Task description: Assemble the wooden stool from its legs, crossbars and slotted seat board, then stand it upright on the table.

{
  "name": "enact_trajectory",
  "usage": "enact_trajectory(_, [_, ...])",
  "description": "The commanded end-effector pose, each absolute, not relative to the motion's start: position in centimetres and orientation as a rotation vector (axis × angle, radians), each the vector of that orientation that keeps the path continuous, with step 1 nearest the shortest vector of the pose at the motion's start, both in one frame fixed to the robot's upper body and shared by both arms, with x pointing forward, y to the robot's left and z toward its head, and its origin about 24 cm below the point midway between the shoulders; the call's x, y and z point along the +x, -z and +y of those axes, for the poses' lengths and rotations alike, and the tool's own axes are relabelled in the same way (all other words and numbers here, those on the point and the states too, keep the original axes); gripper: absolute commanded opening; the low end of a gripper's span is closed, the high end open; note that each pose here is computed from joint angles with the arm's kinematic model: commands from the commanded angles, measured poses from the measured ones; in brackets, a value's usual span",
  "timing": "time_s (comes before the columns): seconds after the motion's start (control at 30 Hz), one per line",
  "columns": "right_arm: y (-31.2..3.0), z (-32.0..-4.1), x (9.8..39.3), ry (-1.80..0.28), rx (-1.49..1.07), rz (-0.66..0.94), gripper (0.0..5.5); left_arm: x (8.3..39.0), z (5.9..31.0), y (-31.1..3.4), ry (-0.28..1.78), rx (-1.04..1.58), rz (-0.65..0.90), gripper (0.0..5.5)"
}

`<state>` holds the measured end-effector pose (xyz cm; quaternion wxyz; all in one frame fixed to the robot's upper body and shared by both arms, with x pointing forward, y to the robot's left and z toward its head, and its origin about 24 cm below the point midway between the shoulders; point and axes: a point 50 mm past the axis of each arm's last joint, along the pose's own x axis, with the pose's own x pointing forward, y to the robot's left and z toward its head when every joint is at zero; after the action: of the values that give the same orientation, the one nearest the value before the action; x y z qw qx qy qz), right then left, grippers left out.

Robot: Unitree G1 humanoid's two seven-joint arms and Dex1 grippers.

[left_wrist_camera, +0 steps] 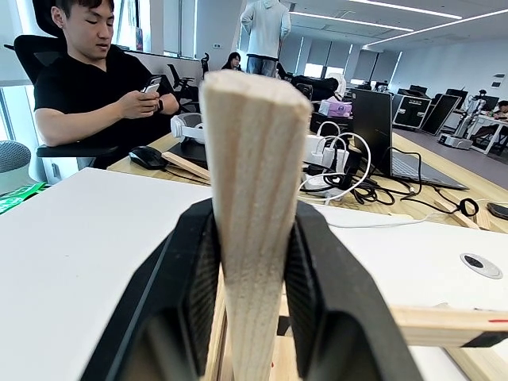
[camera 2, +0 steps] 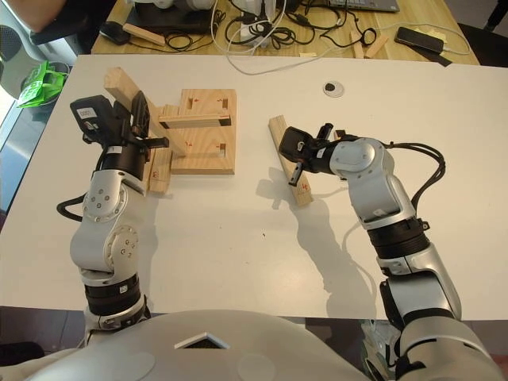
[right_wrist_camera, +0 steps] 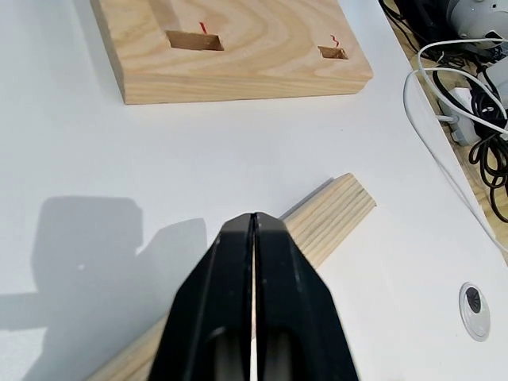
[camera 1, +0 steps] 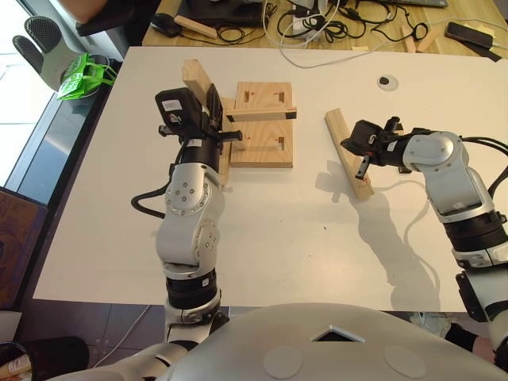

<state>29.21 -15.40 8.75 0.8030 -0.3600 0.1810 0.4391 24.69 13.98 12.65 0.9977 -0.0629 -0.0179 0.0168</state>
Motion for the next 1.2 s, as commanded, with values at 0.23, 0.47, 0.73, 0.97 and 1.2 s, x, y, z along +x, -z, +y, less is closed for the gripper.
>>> enact_trajectory(0.23, [-7.8, -15.1, 28.4, -0.983, -0.767, 0.398, 0.0, 24.3, 13.2, -13.7, 0.003, -0.11, -0.136, 1.95])
enact_trajectory(0.47, [-7.7, -15.1, 28.4, -0.981, -0.761, 0.396, 0.0, 24.3, 13.5, -15.9, -0.005, -0.022, -0.266, 2.68])
enact_trajectory(0.73, [-7.8, -15.6, 28.2, -0.951, -0.759, 0.395, 0.0, 25.0, 20.8, -22.3, -0.26, 0.195, -0.45, 2.68])
enact_trajectory(0.97, [-7.6, -15.9, 27.4, -0.925, -0.734, 0.402, 0.0, 22.2, 29.8, -10.2, -0.324, 0.126, 0.2, 3.63])
enact_trajectory(1.2, [-7.6, -15.5, 27.1, -0.931, -0.714, 0.402, 0.0, 21.9, 26.5, -5.4, 0.048, 0.161, 0.503, 3.95])
